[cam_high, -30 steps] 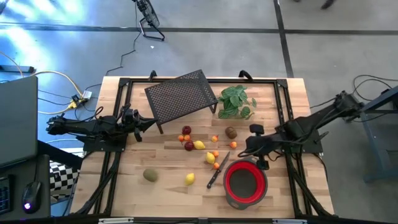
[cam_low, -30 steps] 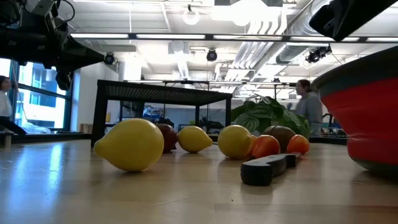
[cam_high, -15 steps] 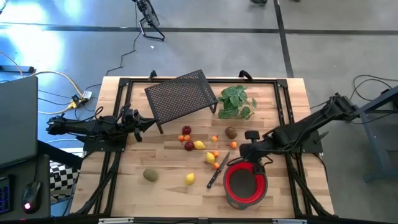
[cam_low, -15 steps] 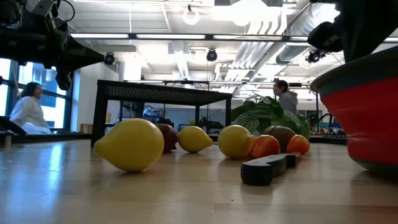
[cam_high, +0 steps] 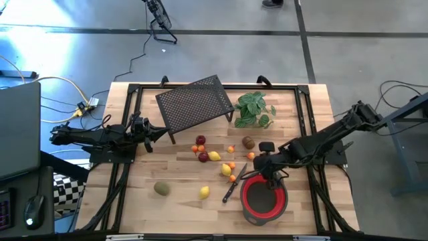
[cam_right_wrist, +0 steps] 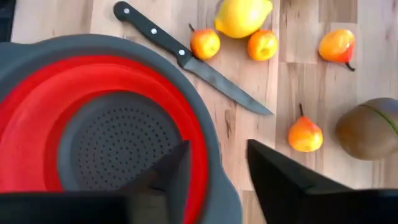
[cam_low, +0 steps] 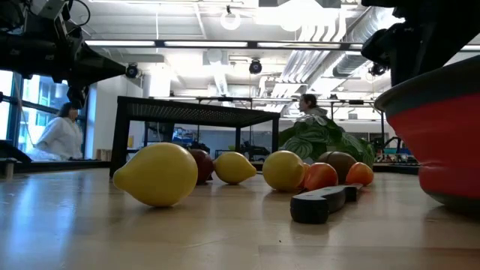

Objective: Pick & Place Fruit
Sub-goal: Put the red basket on the shelf

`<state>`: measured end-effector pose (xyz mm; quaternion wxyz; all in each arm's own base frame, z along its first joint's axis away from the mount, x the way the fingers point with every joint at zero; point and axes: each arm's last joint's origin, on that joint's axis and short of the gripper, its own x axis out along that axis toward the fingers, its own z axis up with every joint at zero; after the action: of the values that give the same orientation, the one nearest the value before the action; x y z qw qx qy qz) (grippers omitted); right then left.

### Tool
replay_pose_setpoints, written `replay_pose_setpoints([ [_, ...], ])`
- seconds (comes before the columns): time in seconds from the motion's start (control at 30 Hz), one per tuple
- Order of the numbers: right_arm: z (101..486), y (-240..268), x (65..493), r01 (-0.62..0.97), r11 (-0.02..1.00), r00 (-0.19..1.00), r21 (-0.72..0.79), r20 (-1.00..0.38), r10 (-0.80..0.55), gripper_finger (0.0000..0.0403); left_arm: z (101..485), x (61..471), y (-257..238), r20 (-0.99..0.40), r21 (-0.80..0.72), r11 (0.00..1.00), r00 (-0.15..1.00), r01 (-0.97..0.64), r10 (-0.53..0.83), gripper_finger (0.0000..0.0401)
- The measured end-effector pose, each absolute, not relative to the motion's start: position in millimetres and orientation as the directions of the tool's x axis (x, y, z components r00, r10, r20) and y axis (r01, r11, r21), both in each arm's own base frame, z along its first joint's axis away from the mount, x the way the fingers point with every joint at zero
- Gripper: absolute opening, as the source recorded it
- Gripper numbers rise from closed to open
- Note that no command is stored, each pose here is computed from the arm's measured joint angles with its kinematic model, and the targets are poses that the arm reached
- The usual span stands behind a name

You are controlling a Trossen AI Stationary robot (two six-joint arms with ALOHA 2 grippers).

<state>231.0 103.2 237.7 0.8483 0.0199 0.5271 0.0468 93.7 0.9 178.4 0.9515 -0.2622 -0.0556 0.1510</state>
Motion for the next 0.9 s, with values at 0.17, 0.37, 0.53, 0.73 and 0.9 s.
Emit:
replay_pose_setpoints([
  [0.17,233,105,234,-0.071,0.994,0.420,0.089,-0.901,0.111,0.0221,178,94,1,0.026,-0.516,0.817,0.948,-0.258,0.316,0.0000],
  [0.37,218,109,243,-0.111,0.992,0.383,0.053,-0.919,0.092,0.0223,178,94,1,0.027,-0.516,0.817,0.948,-0.258,0.316,0.0000],
  [0.53,205,110,249,-0.109,0.993,0.339,0.040,-0.938,0.075,0.0209,178,94,1,0.026,-0.516,0.817,0.948,-0.258,0.316,0.0000],
  [0.73,196,110,252,-0.133,0.990,0.299,0.044,-0.951,0.083,0.0187,178,94,1,0.026,-0.516,0.817,0.948,-0.258,0.316,0.0000],
  [0.9,193,109,254,-0.127,0.991,0.287,0.048,-0.954,0.083,0.0171,178,94,1,0.026,-0.516,0.817,0.948,-0.258,0.316,0.0000],
])
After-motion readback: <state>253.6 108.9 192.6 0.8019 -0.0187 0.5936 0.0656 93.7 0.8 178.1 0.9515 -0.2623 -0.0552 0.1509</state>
